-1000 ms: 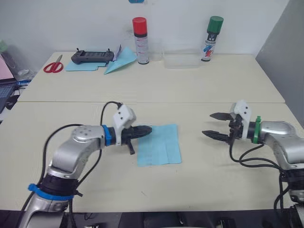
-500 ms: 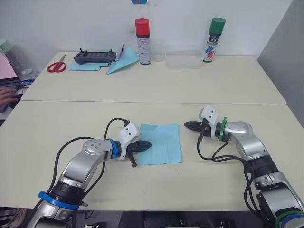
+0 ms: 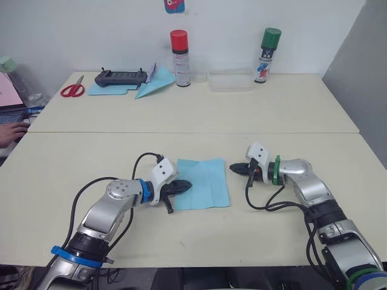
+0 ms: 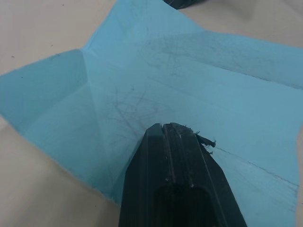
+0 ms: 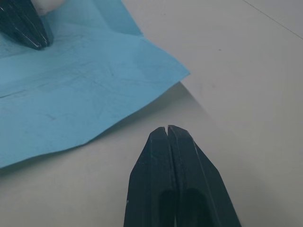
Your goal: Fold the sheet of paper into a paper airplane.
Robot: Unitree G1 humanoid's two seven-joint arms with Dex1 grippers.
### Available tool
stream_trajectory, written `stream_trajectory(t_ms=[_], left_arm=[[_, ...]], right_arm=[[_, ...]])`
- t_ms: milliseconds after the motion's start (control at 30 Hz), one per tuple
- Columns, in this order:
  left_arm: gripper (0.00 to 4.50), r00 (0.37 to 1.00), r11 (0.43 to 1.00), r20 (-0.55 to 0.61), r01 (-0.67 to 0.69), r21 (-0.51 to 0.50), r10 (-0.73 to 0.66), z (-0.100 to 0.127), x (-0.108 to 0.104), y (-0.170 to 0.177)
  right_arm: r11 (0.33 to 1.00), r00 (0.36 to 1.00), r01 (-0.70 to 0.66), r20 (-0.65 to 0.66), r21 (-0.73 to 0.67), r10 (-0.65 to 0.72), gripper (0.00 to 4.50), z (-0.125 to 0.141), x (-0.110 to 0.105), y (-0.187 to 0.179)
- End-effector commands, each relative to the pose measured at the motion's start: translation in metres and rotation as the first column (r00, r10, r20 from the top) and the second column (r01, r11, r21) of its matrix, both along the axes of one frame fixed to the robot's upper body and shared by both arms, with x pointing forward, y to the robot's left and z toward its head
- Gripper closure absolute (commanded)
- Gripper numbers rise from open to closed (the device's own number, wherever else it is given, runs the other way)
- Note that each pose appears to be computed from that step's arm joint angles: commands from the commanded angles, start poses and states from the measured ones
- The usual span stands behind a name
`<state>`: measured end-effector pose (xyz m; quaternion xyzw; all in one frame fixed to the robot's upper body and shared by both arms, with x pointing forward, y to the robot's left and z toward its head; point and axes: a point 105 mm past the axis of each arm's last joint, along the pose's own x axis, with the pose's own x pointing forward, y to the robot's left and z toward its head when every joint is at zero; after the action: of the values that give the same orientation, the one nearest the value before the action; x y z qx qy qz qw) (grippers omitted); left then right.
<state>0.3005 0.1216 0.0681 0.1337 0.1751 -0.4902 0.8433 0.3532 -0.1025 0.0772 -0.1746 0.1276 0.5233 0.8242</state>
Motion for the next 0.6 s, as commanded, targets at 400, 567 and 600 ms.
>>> stream_trajectory(t_ms=[400,567,600], left_arm=[[4.50,0.998,0.999,-0.057,-0.036,0.009,0.036,-0.016,-0.003,-0.003],[4.50,0.998,0.999,-0.056,-0.039,0.013,0.040,-0.018,-0.003,-0.001],[4.50,0.998,0.999,-0.056,-0.040,0.014,0.041,-0.018,-0.003,-0.001]], right_arm=[[0.984,0.967,-0.166,-0.184,0.059,0.174,4.47,-0.001,-0.038,0.020],[0.977,0.965,-0.112,-0.215,0.182,0.151,4.47,0.014,-0.039,0.031],[0.975,0.965,-0.102,-0.218,0.197,0.145,4.47,0.017,-0.038,0.032]])
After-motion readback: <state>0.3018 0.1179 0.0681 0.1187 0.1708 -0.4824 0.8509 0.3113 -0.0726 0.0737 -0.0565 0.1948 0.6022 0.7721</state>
